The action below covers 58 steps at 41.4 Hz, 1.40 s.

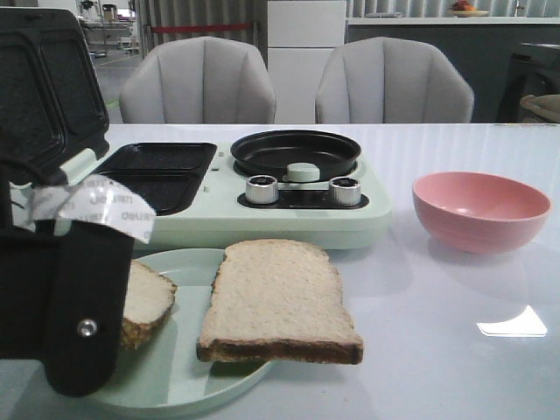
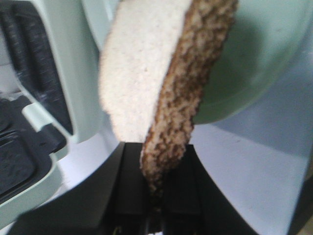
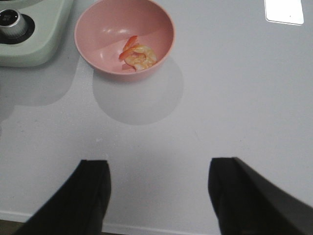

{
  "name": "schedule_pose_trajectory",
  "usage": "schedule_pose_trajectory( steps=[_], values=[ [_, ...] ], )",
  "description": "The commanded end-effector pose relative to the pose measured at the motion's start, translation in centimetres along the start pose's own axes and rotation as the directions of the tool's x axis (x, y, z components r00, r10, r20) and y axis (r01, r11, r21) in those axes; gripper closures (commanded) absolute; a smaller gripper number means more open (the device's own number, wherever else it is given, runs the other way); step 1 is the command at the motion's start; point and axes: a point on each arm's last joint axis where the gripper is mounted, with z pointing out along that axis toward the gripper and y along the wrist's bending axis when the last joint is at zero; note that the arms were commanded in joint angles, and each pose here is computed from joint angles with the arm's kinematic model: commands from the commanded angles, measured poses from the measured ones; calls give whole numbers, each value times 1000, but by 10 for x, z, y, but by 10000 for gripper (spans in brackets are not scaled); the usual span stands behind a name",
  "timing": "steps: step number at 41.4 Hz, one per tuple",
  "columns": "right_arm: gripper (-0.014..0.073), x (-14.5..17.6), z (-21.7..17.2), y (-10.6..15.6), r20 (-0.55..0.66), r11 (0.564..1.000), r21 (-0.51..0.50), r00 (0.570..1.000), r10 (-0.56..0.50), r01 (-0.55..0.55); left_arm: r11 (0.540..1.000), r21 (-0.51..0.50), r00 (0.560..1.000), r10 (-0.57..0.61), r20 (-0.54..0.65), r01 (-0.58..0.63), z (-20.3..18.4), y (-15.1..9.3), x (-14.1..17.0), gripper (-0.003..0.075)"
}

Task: Make breakfast with bread and shrimp
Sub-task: 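Carry the held bread slice over the sandwich maker's farther plate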

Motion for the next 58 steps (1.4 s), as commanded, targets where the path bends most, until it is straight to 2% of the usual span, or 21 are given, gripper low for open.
schedule_pose_trajectory(
  steps=[1, 5, 10, 15, 24, 31, 35, 47, 58],
  values=[
    [46, -14, -7, 0, 94, 1000, 5, 995, -21, 20, 988, -150, 999, -34, -12, 32, -13, 22, 4, 620],
    [46, -14, -7, 0, 94, 1000, 5, 995, -21, 20, 970, -242, 999, -36, 7, 37, -23, 33, 7, 620],
    [46, -14, -7, 0, 94, 1000, 5, 995, -21, 20, 924, -379, 999, -34, 41, 47, -35, 51, 11, 619],
    [46, -14, -7, 0, 94, 1000, 5, 995, -21, 20, 885, -462, 993, -4, 114, 57, -44, 64, 10, 620],
    [46, -14, -7, 0, 94, 1000, 5, 995, -21, 20, 904, -405, 981, -61, 185, 133, -33, 89, 4, 619],
    [46, -14, -7, 0, 94, 1000, 5, 995, -21, 20, 890, -412, 969, -109, 224, 196, -18, 129, 8, 620],
    [46, -14, -7, 0, 94, 1000, 5, 995, -21, 20, 892, -384, 955, -146, 257, 240, -9, 150, 11, 620],
    [46, -14, -7, 0, 94, 1000, 5, 995, -21, 20, 868, -406, 958, -248, 147, 287, 43, 199, 21, 620],
    [46, -14, -7, 0, 94, 1000, 5, 995, -21, 20, 875, -403, 962, -264, 66, 268, 105, 221, 13, 620]
  ],
)
